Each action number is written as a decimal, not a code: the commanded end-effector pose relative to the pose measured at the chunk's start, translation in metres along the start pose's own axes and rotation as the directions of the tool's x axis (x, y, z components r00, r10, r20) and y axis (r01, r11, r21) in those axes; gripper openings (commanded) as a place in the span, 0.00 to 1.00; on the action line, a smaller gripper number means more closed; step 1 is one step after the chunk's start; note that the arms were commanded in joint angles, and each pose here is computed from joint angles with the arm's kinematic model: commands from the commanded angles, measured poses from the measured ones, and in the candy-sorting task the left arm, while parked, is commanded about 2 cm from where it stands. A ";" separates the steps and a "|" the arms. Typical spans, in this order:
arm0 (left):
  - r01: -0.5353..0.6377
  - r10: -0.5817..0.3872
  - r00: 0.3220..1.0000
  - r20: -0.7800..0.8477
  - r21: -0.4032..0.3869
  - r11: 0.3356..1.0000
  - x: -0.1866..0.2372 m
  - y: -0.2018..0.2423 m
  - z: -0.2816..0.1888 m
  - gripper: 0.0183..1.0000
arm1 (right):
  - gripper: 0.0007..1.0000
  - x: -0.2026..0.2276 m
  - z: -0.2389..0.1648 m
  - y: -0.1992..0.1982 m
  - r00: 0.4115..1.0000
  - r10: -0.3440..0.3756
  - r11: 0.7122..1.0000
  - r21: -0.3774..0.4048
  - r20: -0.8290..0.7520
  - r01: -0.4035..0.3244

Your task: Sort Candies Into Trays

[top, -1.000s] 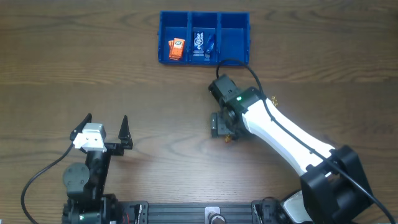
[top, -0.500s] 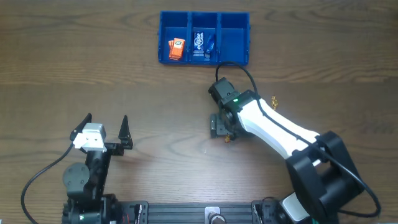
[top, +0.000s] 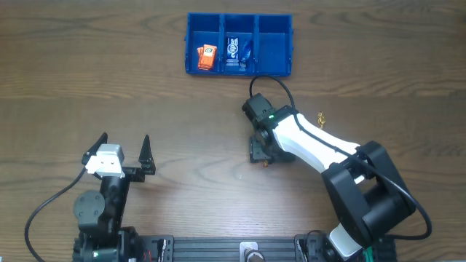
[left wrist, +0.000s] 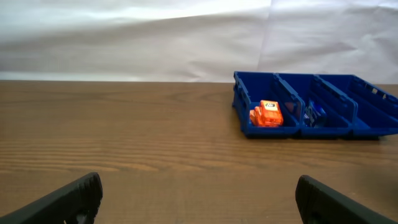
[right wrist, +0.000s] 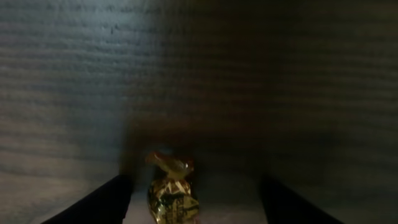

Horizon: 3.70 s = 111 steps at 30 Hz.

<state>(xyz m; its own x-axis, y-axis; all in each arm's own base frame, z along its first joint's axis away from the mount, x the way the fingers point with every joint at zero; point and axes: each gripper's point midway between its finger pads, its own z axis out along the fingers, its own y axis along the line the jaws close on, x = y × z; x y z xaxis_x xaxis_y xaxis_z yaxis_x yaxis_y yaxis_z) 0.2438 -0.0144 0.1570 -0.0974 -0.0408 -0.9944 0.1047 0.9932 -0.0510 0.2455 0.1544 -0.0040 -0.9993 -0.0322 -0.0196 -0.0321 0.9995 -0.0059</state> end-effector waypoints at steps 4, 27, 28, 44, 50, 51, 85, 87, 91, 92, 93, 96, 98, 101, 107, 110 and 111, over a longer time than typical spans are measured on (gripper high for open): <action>-0.005 0.006 0.999 -0.045 0.003 1.000 0.016 0.000 0.001 1.00 | 0.53 0.002 0.006 0.000 1.000 -0.003 1.000 0.014 -0.006 0.003; -0.005 0.006 0.999 -0.045 0.003 1.000 0.016 0.000 0.001 1.00 | 0.15 -0.027 -0.059 0.029 0.986 -0.044 0.991 -0.116 0.161 0.063; -0.005 0.006 0.999 -0.045 0.003 1.000 0.016 0.000 0.001 1.00 | 0.15 -0.031 -0.071 0.030 0.981 -0.046 0.990 -0.120 0.190 0.070; -0.005 0.006 0.999 -0.045 0.003 1.000 0.016 0.000 0.001 1.00 | 0.13 -0.220 -0.219 -0.019 0.837 0.079 0.997 -0.049 0.542 -0.062; -0.005 0.006 0.999 -0.045 0.003 1.000 0.016 0.000 0.001 1.00 | 0.13 -0.268 -0.178 -0.022 0.838 0.094 0.995 -0.041 0.537 -0.086; -0.005 0.006 0.999 -0.045 0.003 1.000 0.016 0.000 0.001 1.00 | 0.13 -0.272 -0.173 -0.023 0.838 0.095 0.995 -0.039 0.538 -0.087; -0.005 0.006 0.999 -0.045 0.003 1.000 0.016 0.000 0.001 1.00 | 0.77 -0.219 -0.165 -0.046 0.905 0.067 0.997 0.001 0.420 -0.074; -0.005 0.006 0.999 -0.045 0.003 1.000 0.016 0.000 0.001 1.00 | 0.78 -0.199 -0.158 -0.051 0.915 0.064 0.997 0.009 0.398 -0.074; -0.005 0.006 0.999 -0.045 0.003 1.000 0.016 0.000 0.001 1.00 | 0.79 -0.154 -0.128 -0.054 0.945 0.057 0.998 -0.014 0.322 -0.055; -0.005 0.006 0.999 -0.045 0.003 1.000 0.016 0.000 0.001 1.00 | 0.79 -0.144 -0.117 -0.055 0.953 0.057 0.998 -0.024 0.296 -0.053; -0.005 0.006 0.999 -0.045 0.003 1.000 0.016 0.000 0.001 1.00 | 0.82 -0.134 -0.103 -0.055 0.963 0.058 0.998 -0.033 0.263 -0.051; -0.005 0.006 0.999 -0.045 0.003 1.000 0.016 0.000 0.001 1.00 | 0.82 -0.116 -0.071 -0.059 0.978 0.061 0.998 -0.032 0.200 -0.055; -0.005 0.006 0.999 -0.045 0.003 1.000 0.016 0.000 0.001 1.00 | 0.82 -0.105 -0.053 -0.064 0.984 0.072 0.997 -0.028 0.165 -0.068; -0.005 0.006 0.999 -0.045 0.003 1.000 0.016 0.000 0.001 1.00 | 0.82 -0.095 -0.034 -0.071 0.986 0.094 0.995 -0.044 0.141 -0.088; -0.005 0.006 0.999 -0.045 0.003 1.000 0.016 0.000 0.001 1.00 | 0.81 -0.094 -0.018 -0.074 0.985 0.094 0.995 -0.042 0.144 -0.089; -0.005 0.006 0.999 -0.045 0.003 1.000 0.016 0.000 0.001 1.00 | 0.79 -0.098 -0.009 -0.074 0.985 0.095 0.995 -0.042 0.142 -0.090; -0.005 0.006 0.999 -0.045 0.003 1.000 0.016 0.000 0.001 1.00 | 0.78 -0.098 -0.005 -0.073 0.986 0.095 0.995 -0.040 0.139 -0.090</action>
<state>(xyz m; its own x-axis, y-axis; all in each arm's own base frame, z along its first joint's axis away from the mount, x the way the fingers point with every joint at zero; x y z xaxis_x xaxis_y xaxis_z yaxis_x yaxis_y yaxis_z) 0.2438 -0.0144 0.1568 -0.0982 -0.0409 -0.9943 0.1046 0.9932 -0.0512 0.3483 0.0848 0.0209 -0.9780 0.0740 -0.1952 0.0666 0.9968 0.0446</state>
